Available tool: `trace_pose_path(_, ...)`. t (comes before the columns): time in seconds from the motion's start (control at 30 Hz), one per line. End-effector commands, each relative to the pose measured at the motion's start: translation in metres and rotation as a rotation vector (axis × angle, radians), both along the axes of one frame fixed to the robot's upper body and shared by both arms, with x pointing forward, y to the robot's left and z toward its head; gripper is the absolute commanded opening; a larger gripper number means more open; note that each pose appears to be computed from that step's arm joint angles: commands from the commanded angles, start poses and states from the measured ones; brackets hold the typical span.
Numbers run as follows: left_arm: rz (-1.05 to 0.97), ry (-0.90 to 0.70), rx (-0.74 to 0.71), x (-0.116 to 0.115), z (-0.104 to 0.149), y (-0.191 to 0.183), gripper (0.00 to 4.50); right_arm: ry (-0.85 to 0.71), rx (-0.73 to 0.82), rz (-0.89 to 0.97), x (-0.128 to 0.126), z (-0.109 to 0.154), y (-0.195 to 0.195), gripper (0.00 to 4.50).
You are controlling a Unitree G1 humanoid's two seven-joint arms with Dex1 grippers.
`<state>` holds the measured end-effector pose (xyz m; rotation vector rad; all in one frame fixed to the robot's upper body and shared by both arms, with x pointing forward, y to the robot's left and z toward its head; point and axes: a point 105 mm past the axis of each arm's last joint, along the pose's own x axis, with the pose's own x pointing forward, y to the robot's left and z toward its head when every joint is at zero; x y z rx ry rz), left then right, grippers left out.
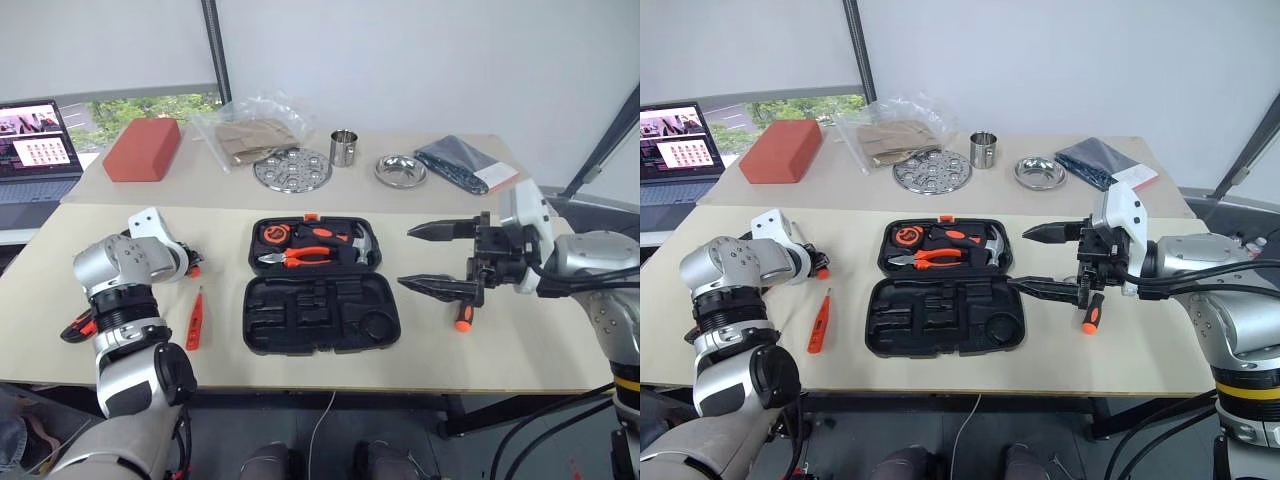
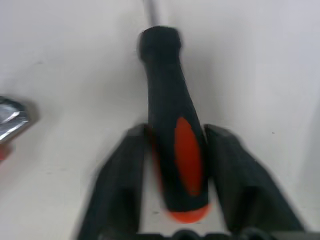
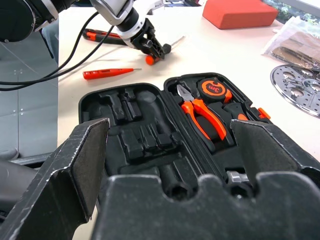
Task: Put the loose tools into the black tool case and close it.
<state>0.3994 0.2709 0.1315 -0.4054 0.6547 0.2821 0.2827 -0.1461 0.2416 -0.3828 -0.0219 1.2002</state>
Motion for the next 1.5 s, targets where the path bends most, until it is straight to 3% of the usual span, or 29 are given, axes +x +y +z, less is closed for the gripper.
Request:
trace_pose_path(0.03, -0.152, -0.076, 0.137, 0.01, 0.02, 0.007, 0.95, -0.036, 0.007, -0.016, -0.007, 0.009, -0.003, 4.5)
trace_pose_path(0.17, -0.644, -0.334, 0.352, 0.02, 0.075, -0.014, 0.95, -0.012, -0.002, -0.043, -0.015, 0.004, -0.008, 4.5)
trace_pose_path(0.27, -1.175, -0.477, 0.481, -0.005, 0.103, -0.054, 0.95, 0.02, -0.037, -0.065, -0.021, -0.007, -0.013, 4.5)
trace_pose_path(0.4, -1.74, -0.437, 0.506, -0.052, 0.095, -0.088, 0.95, 0.087, -0.062, -0.108, -0.025, -0.019, -0.019, 4.5)
trace_pose_path(0.47, -1.904, -0.38, 0.516, -0.058, 0.083, -0.104, 0.95, 0.092, -0.079, -0.125, -0.028, -0.025, -0.021, 4.5)
trace_pose_path(0.7, -2.007, -0.228, 0.632, -0.038, 0.046, -0.128, 0.95, 0.068, -0.075, -0.183, -0.03, -0.028, -0.022, 4.5)
trace_pose_path(0.87, -1.944, -0.244, 0.657, -0.02, 0.038, -0.139, 0.95, 0.058, -0.046, -0.202, -0.03, -0.026, -0.022, 4.5)
trace_pose_path(1.1, -1.95, -0.253, 0.614, -0.019, 0.034, -0.146, 0.95, 0.049, -0.013, -0.22, -0.028, -0.022, -0.021, 4.5)
trace_pose_path(1.17, -1.951, -0.265, 0.571, -0.021, 0.039, -0.149, 1.96, 0.048, -0.012, -0.226, -0.028, -0.022, -0.023, 4.5)
trace_pose_path(1.3, -1.941, -0.302, 0.556, -0.022, 0.052, -0.153, 3.17, 0.049, -0.01, -0.228, -0.028, -0.022, -0.023, 4.5)
trace_pose_path(1.4, -1.917, -0.337, 0.54, -0.019, 0.059, -0.157, 3.17, 0.05, -0.007, -0.231, -0.028, -0.023, -0.023, 4.5)
trace_pose_path(1.5, -1.912, -0.354, 0.535, -0.017, 0.06, -0.161, 2.12, 0.051, -0.003, -0.233, -0.026, -0.023, -0.023, 4.5)
